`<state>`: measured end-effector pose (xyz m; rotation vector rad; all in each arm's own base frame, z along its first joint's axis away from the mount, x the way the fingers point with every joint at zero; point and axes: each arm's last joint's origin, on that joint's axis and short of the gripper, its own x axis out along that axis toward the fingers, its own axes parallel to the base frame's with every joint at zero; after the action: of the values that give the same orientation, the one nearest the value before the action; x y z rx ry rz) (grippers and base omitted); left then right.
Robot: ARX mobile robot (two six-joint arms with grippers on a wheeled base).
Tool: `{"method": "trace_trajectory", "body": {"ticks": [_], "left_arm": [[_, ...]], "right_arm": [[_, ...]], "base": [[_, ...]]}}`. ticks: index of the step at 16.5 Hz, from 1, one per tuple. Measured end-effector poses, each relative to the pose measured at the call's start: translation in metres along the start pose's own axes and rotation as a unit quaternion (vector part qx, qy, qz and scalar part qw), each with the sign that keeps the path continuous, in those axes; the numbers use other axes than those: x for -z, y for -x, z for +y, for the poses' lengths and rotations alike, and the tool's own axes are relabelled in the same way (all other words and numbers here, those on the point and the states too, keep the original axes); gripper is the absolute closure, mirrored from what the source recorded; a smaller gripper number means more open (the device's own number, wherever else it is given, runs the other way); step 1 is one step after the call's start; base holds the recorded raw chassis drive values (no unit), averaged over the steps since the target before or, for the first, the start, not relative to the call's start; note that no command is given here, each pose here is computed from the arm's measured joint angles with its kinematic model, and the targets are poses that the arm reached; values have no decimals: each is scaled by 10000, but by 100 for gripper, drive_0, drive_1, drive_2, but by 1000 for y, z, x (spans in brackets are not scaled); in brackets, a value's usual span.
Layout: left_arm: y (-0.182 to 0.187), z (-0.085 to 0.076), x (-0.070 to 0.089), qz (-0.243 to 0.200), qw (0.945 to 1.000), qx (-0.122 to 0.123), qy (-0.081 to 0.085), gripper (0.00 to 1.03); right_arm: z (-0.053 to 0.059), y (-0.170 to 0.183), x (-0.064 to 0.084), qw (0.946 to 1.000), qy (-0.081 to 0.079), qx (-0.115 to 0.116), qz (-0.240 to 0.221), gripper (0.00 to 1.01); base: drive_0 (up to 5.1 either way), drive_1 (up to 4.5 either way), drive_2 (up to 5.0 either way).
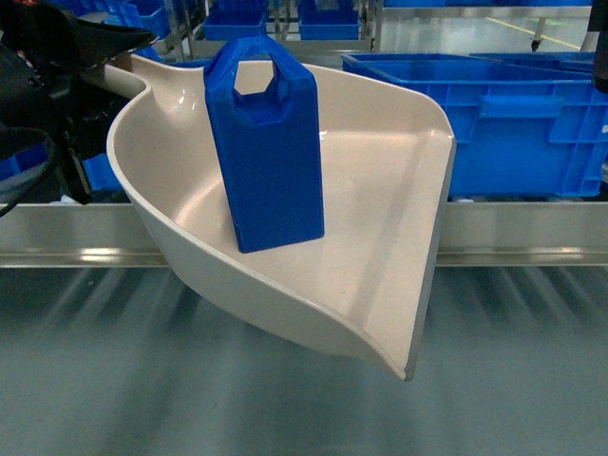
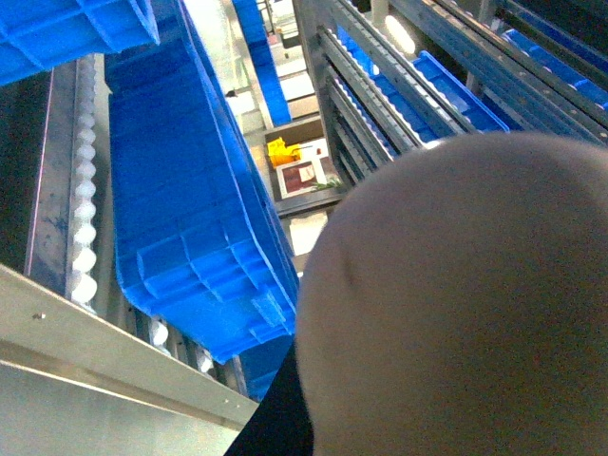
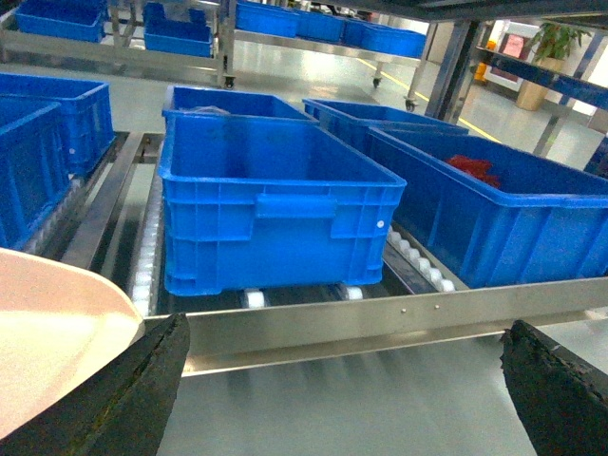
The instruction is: Place part in tray to right shelf
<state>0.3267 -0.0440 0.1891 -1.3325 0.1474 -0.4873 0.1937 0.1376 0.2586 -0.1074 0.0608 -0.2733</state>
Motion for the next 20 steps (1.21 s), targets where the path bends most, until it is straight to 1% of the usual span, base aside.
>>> {"method": "trace_trajectory", "body": {"ticks": [10,11,12,20], "left_arm": [[0,0,0,-6,10000,2,-1,90],[0,0,0,-9,10000,18,-7,90],[0,0,-1,-19,10000,-23,3,90],[0,0,-1,-38,10000,-3,-5,90]], "right_arm": [[0,0,0,10000,2,0,0,3],[0,0,0,10000,-2,-4,-1,3],[0,0,1,10000,33,3,22,3],[0,0,0,10000,8,0,5,3]], "base": [[14,402,-373],[0,0,0],[0,0,0],[0,0,0]]}}
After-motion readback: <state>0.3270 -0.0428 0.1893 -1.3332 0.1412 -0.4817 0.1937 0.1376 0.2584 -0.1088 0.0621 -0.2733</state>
